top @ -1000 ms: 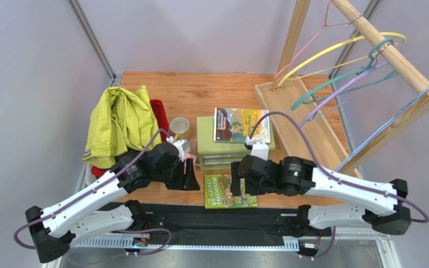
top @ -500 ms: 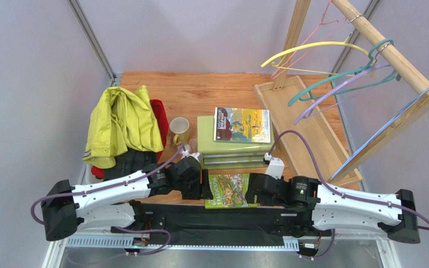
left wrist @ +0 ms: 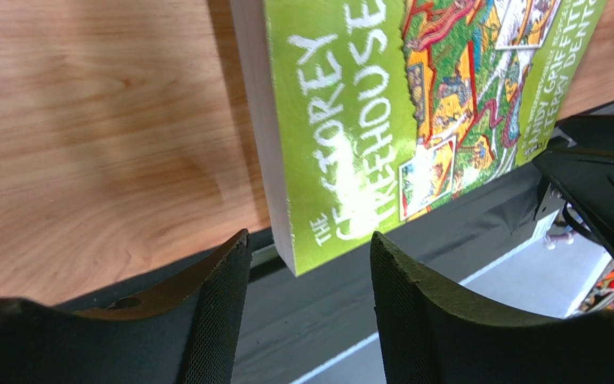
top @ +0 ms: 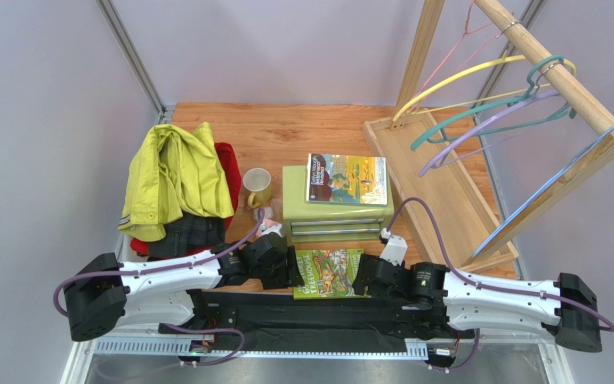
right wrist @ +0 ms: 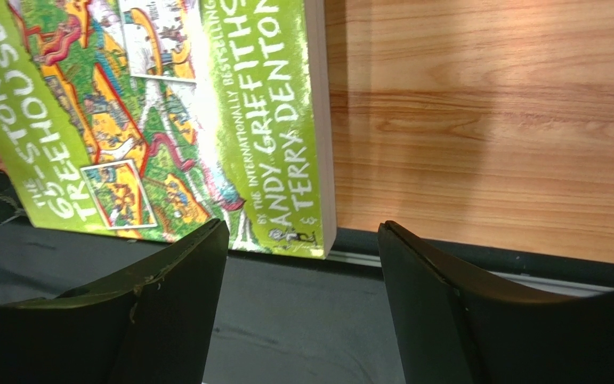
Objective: Remove the trousers from the hanger
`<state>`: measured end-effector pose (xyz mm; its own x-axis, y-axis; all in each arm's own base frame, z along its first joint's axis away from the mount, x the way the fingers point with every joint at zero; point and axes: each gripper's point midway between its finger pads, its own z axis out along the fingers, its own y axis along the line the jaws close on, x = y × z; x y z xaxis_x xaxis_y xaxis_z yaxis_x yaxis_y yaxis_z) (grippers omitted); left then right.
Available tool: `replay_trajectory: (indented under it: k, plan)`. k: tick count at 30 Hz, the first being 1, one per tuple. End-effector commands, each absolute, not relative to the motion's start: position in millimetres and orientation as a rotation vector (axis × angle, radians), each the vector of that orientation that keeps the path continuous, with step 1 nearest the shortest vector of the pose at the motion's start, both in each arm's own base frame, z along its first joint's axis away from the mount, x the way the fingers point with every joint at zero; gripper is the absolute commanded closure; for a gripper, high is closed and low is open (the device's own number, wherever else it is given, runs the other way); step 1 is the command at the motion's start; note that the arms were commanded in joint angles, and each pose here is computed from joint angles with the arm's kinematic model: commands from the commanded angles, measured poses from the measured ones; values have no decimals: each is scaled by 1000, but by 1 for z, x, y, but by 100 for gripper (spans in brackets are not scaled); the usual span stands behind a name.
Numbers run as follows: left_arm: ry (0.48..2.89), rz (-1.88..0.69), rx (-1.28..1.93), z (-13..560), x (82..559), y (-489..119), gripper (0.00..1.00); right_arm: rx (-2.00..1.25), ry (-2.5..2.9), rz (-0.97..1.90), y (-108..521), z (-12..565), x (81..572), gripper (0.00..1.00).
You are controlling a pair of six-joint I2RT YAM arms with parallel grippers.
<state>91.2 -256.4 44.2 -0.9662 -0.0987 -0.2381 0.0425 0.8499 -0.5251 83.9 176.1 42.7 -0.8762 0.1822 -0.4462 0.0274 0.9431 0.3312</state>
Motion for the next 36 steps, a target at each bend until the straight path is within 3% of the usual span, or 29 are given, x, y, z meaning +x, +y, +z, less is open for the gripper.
replay_trajectory:
  k: [1,10,22,25,29,31,32,34,35,36]
  plan:
    - [2599,-921,-121,60,111,-269,38,229,2512,519,186,42,100,30]
    - [2451,-1007,-136,58,120,-270,41,266,2444,616,178,31,106,44]
    - [2488,-999,-186,34,111,-270,41,210,2448,579,175,21,111,47]
    - [2507,-990,-192,28,110,-271,47,202,2475,551,174,16,108,62]
    - [2531,-1024,-174,27,103,-279,69,175,2492,577,178,18,104,90]
    - [2537,-1047,-159,30,98,-283,74,131,2481,644,186,29,102,96]
    - [2534,-1058,-155,32,96,-285,82,113,2474,668,189,34,101,100]
    - [2531,-1075,-124,37,91,-288,88,99,2457,725,194,46,100,100]
    - [2531,-1079,-115,39,89,-289,98,83,2449,737,194,49,100,100]
    - [2535,-1083,-102,42,86,-288,100,74,2442,754,195,53,99,100]
